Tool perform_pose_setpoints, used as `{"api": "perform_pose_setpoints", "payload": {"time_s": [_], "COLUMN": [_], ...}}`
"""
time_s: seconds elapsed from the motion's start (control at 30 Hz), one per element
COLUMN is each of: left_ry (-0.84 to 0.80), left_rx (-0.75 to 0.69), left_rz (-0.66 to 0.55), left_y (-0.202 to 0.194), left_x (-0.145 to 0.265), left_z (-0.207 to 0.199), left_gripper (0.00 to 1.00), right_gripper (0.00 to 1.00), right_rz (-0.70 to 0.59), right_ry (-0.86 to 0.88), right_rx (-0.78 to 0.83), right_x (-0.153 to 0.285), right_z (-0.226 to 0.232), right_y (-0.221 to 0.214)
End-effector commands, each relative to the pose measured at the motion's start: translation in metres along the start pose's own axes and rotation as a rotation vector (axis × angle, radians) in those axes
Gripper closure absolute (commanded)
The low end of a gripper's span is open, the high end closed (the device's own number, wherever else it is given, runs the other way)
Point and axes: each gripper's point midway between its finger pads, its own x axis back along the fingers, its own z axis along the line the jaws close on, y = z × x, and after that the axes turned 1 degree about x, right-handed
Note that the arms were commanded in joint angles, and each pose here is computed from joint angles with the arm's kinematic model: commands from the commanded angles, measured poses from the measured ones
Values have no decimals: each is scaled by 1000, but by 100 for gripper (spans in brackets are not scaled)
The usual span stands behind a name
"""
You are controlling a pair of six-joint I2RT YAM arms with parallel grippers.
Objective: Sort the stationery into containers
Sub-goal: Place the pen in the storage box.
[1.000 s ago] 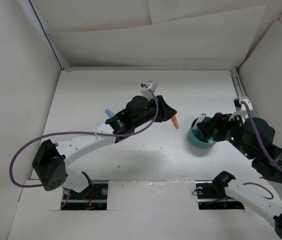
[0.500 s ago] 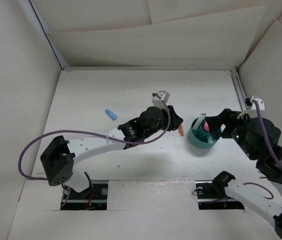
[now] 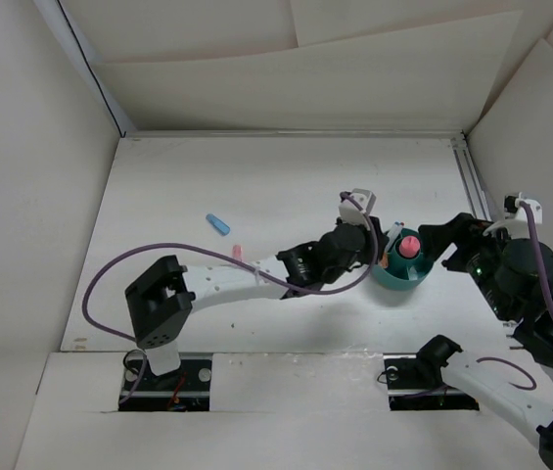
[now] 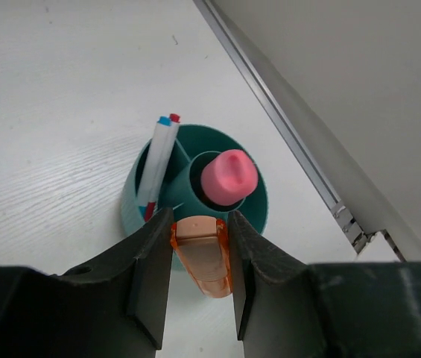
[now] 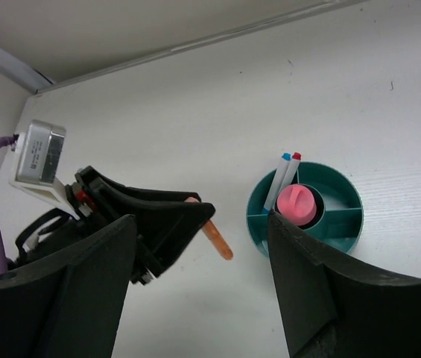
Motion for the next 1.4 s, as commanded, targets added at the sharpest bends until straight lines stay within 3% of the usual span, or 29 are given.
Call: {"api": "perform_pose_setpoints", "payload": {"time_s": [0.0,0.33,0.8,1.0,1.13,1.37], "left_ry": [31,113,131,132,135,105], "left_rx": [-12,1,-23,-62,-58,-53], "left_rz": [-131,-167,-185,-164,-158,-152], "left_y": [31,6,-10,-24,-26,-24], "left_x": [-9,-54,-64,-60,-60,-54], "left_z": [-20,-10,-3,-5,-4,-13], "left_gripper": [97,97,97,75,70,54], "right_gripper": [25,25,25,25,25,25], "right_rz": [-59,-72,-54,-68,-69,-76], "right_ry": [13,51,63,70,70,74], "right_rx": [-37,-51,-45,-53,-44,-48], "right_x": [4,12,7,9,9,11], "right_z": [2,3,5,5,5,6], "right_y": [15,14,4,7,7,10]}}
